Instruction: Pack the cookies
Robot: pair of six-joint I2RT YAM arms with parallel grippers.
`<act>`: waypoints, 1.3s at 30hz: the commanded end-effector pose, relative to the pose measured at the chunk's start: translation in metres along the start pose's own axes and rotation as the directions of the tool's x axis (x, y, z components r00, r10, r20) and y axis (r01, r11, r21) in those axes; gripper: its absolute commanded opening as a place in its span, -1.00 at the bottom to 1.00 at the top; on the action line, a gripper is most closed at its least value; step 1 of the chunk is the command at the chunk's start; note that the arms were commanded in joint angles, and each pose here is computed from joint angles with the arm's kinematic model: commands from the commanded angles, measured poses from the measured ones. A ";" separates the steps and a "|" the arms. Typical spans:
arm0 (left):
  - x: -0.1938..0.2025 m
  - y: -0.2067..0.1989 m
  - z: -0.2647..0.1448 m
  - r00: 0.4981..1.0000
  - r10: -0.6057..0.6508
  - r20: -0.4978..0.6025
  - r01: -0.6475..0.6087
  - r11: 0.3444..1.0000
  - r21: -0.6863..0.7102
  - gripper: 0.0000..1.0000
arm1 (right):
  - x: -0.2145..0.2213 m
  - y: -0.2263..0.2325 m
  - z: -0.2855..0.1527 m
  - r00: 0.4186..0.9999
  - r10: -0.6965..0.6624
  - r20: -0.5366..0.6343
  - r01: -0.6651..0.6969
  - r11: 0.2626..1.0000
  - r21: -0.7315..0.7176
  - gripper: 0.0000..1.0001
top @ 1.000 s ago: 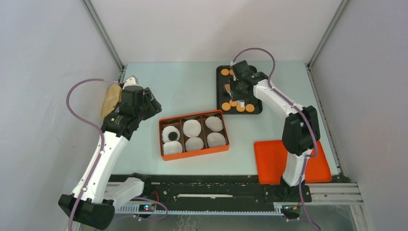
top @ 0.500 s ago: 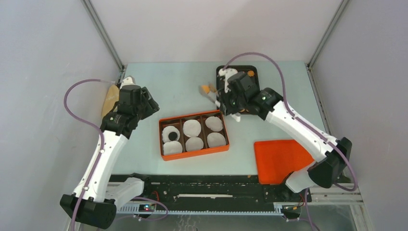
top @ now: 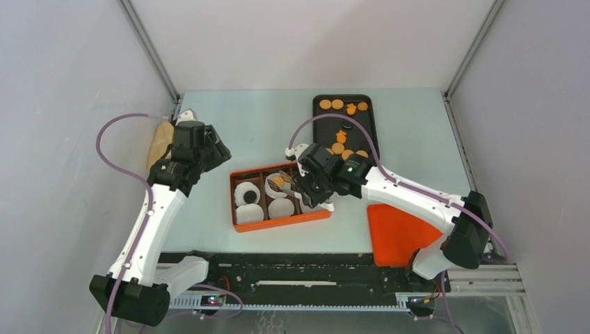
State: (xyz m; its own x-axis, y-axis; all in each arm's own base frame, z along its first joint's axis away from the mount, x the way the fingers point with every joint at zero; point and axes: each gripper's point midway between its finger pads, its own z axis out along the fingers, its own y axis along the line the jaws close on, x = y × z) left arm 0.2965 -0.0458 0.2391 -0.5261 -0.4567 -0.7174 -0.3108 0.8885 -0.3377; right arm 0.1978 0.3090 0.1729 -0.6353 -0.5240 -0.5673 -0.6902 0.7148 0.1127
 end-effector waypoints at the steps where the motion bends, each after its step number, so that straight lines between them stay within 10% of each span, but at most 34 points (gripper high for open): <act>1: -0.005 -0.002 -0.002 1.000 0.002 0.027 -0.003 1.000 0.024 0.21 | -0.019 0.006 0.009 0.998 0.009 0.062 -0.009 1.000 -0.005 -0.64; 12: -0.003 0.001 0.001 1.000 0.008 0.017 -0.009 1.000 0.018 0.22 | -0.025 -0.006 0.024 0.999 0.008 0.049 -0.012 0.998 0.068 -0.10; 29: -0.005 -0.003 -0.005 1.000 0.007 0.026 -0.008 0.999 0.048 0.27 | -0.050 -0.010 -0.001 0.991 0.017 0.134 -0.029 0.996 0.086 -0.15; 39: -0.008 -0.011 -0.001 1.000 0.001 0.019 -0.002 0.997 0.077 0.26 | -0.088 -0.099 -0.085 0.919 0.123 0.375 -0.236 0.933 0.272 -0.11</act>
State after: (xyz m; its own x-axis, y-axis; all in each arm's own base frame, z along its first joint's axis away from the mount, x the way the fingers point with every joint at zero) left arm 0.2967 -0.0498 0.2459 -0.5187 -0.4657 -0.7170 -0.2810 0.8849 -0.3714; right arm 0.2551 0.2835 0.2155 -0.6105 -0.3962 -0.6858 -0.5523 0.8336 0.0101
